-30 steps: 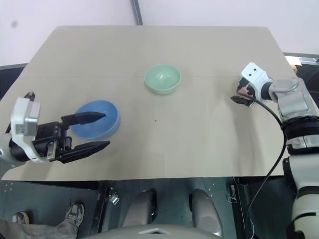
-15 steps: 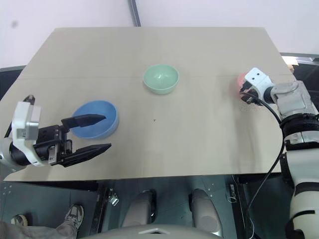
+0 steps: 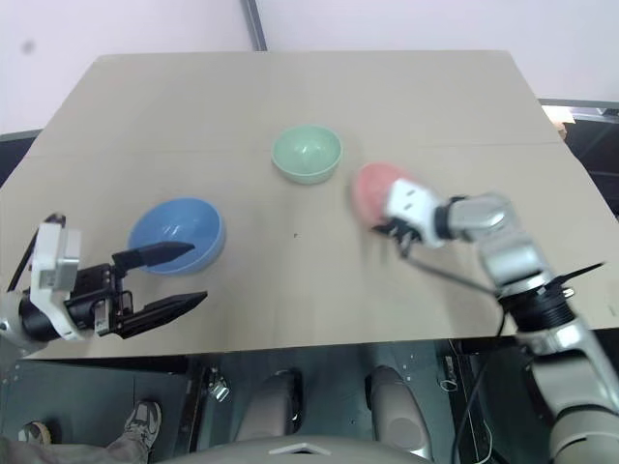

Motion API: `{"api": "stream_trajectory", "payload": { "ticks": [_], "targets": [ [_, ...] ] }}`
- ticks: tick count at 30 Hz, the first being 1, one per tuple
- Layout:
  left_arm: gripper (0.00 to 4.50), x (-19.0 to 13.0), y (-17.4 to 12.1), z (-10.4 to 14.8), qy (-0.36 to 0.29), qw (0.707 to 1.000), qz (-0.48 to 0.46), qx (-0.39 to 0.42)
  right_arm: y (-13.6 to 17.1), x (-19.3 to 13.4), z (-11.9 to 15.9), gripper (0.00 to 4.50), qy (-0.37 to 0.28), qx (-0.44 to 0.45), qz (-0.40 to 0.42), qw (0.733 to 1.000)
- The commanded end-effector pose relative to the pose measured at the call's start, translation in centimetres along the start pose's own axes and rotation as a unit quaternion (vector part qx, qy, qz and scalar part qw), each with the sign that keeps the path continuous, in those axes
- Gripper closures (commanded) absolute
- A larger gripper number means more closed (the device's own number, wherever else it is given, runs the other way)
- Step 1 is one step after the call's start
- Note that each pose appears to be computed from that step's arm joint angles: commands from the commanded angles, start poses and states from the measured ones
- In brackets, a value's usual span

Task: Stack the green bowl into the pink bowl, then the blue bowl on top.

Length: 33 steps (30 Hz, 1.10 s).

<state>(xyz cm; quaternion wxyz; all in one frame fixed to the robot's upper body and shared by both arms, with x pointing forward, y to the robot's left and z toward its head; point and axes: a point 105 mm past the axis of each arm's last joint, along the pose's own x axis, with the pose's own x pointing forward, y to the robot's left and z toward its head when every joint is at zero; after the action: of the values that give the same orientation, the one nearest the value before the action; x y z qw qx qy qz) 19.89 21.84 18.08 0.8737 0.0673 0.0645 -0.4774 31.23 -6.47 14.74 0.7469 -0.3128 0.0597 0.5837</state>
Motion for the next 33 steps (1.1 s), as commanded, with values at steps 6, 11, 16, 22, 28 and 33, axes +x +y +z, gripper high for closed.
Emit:
{"api": "stream_trajectory", "payload": {
  "ticks": [6, 11, 16, 22, 28, 33],
  "targets": [
    [0.00, -0.8, 0.0, 0.4, -0.003, 0.999, 0.017, 0.028, 1.0, 4.0, 3.8, 4.48, -0.017, -0.030, -0.022, 0.999],
    [0.00, -1.0, -0.2, 0.4, -0.002, 0.999, 0.024, 0.029, 2.0, 4.8, 3.5, 4.48, 0.001, -0.040, -0.001, 0.999],
    [0.00, -0.8, -0.3, 0.3, -0.007, 0.999, 0.027, 0.026, 1.5, 5.0, 3.3, 2.80, 0.008, -0.034, -0.011, 0.999],
    [0.00, -0.9, 0.0, 0.3, -0.012, 0.999, 0.039, 0.019, 1.8, 2.8, 7.1, 1.43, -0.074, -0.022, 0.023, 0.997],
    [0.00, -0.3, 0.3, 0.5, -0.022, 0.999, 0.038, 0.017, -4.0, 1.0, 10.6, 1.43, -0.107, 0.005, -0.059, 0.993],
    [0.00, 0.0, 0.5, 0.5, -0.023, 0.999, 0.034, 0.019, -9.4, 1.7, 9.4, 1.43, -0.055, -0.009, -0.146, 0.988]
  ]
}}
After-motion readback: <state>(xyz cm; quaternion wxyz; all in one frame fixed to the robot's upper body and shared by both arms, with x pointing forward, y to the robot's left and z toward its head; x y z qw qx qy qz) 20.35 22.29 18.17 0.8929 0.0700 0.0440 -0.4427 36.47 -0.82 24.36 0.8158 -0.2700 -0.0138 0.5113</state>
